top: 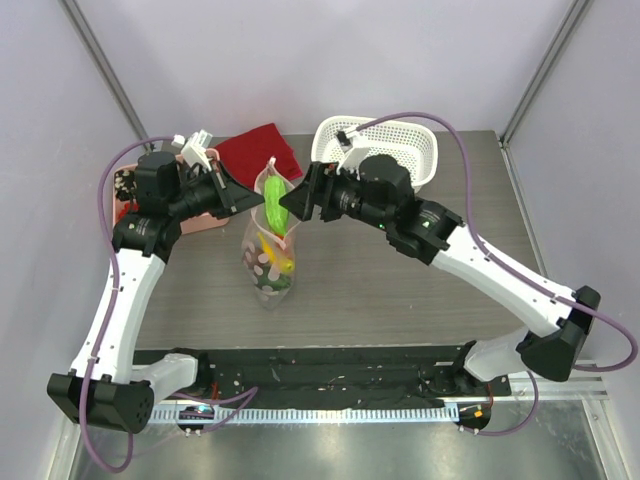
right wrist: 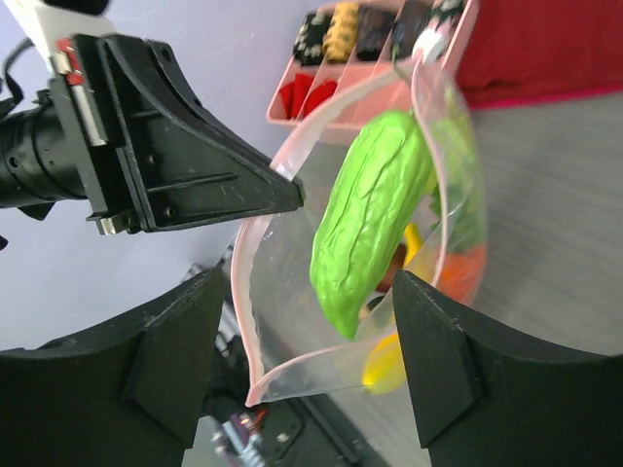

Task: Place the food in the zip-top bag and seal the zipper
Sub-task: Place the fake vegetable in the zipper food storage bag.

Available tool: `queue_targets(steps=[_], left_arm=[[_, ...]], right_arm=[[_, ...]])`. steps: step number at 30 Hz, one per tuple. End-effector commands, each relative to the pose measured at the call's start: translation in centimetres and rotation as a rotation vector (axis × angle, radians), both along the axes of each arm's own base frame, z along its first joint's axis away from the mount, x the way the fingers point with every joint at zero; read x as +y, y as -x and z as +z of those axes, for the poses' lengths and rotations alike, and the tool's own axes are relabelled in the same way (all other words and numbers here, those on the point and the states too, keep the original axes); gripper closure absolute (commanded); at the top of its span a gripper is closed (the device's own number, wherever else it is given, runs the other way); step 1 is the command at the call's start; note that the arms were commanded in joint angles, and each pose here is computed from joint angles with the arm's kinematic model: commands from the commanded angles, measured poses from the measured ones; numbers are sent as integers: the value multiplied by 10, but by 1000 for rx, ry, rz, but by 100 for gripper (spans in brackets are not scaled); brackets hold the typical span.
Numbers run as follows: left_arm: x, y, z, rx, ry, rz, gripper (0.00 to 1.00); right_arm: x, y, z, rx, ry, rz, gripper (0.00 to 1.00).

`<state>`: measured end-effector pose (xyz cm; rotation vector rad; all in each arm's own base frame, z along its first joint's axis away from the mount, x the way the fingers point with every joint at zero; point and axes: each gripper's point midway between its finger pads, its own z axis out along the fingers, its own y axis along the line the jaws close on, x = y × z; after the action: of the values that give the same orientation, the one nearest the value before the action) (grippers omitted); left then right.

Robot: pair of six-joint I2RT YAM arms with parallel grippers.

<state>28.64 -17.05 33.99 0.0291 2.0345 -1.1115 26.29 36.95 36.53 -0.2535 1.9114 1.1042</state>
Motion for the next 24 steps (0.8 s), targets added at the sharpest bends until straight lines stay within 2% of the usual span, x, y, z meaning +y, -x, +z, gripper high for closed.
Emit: queue_targets(steps=[1, 10, 14, 19, 21, 23, 24], left_arm=[[-4, 10, 21, -88, 9, -45, 100], [-6, 18, 26, -97, 27, -75, 100], [-7, 19, 26, -98, 28, -78, 100], [-8, 24, 27, -101, 31, -96, 100], [-9, 27, 25, -98, 30, -110, 100], [-9, 29, 23, -96, 26, -113, 100], [-9, 31, 23, -100, 27, -119, 100]], right_arm=[[-25, -10, 32, -241, 59, -52, 24], [-25, -29, 2, -310, 193, -40, 24], [-17, -33, -10, -292, 207, -10, 32], [-7, -34, -25, -258, 212, 31, 49], [-6, -35, -24, -269, 210, 46, 67], [-7, -37, -19, -288, 209, 54, 75], [-5, -34, -18, -295, 206, 74, 91]])
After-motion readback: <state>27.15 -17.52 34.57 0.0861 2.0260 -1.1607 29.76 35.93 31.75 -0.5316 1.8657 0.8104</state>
